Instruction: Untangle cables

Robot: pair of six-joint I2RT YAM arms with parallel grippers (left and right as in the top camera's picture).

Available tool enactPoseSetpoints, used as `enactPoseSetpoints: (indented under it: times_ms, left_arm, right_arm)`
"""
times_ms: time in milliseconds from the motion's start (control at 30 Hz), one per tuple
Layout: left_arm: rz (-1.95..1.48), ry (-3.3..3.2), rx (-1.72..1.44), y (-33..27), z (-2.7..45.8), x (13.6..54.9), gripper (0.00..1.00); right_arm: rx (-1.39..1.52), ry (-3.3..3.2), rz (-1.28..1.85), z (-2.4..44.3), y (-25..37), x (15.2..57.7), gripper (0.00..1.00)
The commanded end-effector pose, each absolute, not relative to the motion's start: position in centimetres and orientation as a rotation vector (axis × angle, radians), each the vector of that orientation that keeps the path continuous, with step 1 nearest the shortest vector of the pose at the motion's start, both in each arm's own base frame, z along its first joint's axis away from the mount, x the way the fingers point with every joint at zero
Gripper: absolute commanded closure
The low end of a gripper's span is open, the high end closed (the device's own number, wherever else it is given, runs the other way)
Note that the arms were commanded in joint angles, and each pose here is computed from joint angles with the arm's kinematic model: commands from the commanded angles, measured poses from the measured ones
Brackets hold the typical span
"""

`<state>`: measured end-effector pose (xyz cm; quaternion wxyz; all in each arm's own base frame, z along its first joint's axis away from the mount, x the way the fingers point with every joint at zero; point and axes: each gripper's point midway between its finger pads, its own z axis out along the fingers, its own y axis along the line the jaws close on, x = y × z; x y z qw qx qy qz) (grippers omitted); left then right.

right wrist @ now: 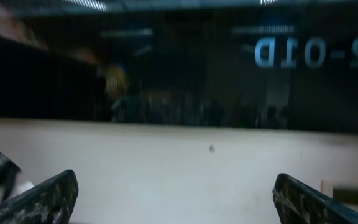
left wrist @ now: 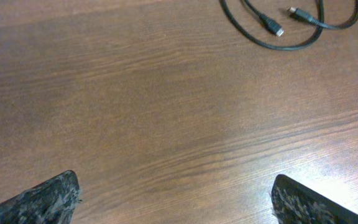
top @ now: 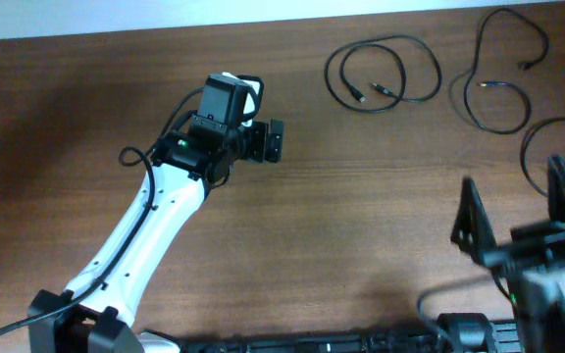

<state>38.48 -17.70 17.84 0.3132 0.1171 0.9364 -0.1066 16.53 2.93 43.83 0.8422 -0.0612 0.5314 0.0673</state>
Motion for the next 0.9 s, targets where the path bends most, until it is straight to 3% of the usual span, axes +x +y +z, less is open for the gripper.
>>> enactPoseSetpoints:
  times_ms: [0,100,400,867]
  left_arm:
    - [-0.283,2.453,0.287,-17.6,18.6,38.7,0.01]
    - [-0.283,2.453,0.287,-17.6,18.6,38.7,0.01]
    - [-0.283,2.453,0.287,-17.6,18.6,38.7,0.01]
    - [-0.282,2.455,0.287,-17.6,18.5,38.7,0.01]
  right_arm:
    - [-0.150,0.959,0.140,47.5,3.4,11.7,0.02]
    - [-0.154,0.929,0.137,48.8,3.4,10.4,0.02]
    - [-0.082,1.086,0.122,45.7,2.3,12.7,0.01]
    - [-0.013,1.359,0.113,28.6,1.1,21.8,0.01]
